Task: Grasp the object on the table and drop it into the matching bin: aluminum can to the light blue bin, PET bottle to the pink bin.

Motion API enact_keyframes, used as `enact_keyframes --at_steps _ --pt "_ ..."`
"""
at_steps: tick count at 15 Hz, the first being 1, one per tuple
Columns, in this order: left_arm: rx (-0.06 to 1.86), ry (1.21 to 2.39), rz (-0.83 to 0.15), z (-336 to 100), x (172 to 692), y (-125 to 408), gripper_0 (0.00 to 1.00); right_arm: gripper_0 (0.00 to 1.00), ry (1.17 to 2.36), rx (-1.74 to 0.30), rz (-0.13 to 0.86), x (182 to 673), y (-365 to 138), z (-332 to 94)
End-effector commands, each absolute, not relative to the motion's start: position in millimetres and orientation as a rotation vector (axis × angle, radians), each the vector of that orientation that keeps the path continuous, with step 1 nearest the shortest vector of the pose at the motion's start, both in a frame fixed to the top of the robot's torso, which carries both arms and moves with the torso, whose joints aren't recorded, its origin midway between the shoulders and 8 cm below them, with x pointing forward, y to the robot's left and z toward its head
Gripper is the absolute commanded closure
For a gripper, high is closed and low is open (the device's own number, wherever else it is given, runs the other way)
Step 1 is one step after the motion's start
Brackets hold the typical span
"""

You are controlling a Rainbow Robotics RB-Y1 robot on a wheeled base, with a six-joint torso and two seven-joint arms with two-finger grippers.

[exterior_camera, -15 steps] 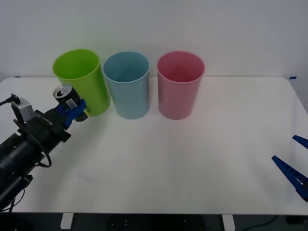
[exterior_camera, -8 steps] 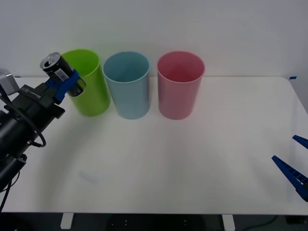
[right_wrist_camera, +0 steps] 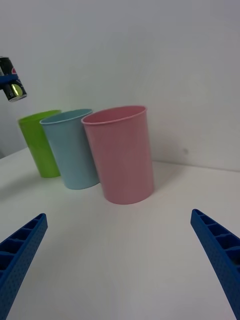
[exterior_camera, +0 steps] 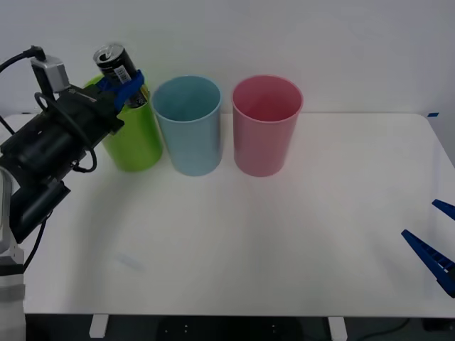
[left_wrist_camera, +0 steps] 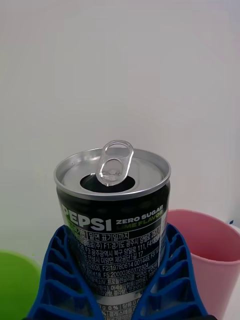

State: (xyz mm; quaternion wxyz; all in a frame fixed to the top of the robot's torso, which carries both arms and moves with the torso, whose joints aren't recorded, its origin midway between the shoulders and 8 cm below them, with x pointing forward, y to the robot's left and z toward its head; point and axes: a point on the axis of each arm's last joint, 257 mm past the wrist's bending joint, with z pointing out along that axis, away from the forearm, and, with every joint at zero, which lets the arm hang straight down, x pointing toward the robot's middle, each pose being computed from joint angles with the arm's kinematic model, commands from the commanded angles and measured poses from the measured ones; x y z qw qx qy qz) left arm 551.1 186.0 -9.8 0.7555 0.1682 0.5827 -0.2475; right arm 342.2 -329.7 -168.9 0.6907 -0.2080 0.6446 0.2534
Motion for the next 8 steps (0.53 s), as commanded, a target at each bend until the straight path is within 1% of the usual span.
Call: enact_keyframes --at_steps 1,5,8 --pt "0.404 1.299 -0.540 -10 580 164 1.00 0.00 1.441 -0.465 0.567 342 -330 -169" --pt "0.428 1.347 -0.532 -17 620 127 1.00 0.00 1.441 -0.465 0.567 342 -330 -169" --pt "0.431 1.365 -0.506 -20 635 110 1.00 0.00 1.441 -0.465 0.567 342 -330 -169"
